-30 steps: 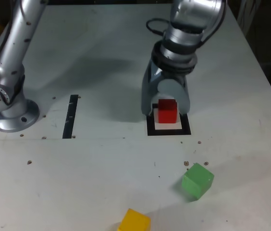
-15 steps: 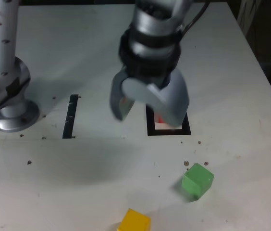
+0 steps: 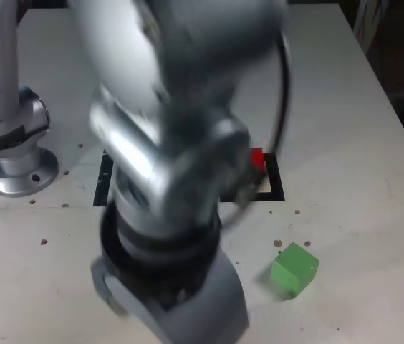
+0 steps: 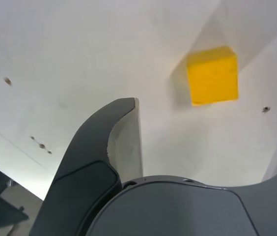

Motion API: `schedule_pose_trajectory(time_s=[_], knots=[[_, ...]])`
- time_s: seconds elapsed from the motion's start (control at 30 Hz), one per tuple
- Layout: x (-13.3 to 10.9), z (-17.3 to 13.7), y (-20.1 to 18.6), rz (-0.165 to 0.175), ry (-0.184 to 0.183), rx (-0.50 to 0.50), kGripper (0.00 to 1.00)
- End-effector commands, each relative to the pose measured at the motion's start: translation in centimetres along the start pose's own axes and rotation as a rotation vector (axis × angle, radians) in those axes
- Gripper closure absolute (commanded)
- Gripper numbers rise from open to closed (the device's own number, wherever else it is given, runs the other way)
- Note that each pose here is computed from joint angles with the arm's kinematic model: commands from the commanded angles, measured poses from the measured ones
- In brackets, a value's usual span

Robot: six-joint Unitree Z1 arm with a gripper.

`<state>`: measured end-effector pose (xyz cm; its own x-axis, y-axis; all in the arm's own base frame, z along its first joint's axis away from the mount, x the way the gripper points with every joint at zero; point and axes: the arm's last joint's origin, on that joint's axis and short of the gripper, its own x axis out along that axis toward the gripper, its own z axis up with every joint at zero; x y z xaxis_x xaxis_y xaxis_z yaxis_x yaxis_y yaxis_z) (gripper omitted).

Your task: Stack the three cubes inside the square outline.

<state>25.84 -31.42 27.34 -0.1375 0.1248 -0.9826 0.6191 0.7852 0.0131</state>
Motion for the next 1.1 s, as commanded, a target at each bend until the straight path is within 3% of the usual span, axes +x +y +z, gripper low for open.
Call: schedule_pose_trajectory(time_s=[0.0,0.37,0.53,0.8,1.07], knots=[[1.4,1.1,-1.0,-0.005,0.024,0.003,0.01],[3.7,2.1,-1.0,0.03,0.079,-0.037,0.03],[4.9,2.9,-0.4,0.022,0.105,-0.096,0.09],[5.6,3.9,-0.4,-0.003,0.072,-0.15,0.35],[6.3,4.2,-0.1,0.004,0.066,-0.168,0.46]])
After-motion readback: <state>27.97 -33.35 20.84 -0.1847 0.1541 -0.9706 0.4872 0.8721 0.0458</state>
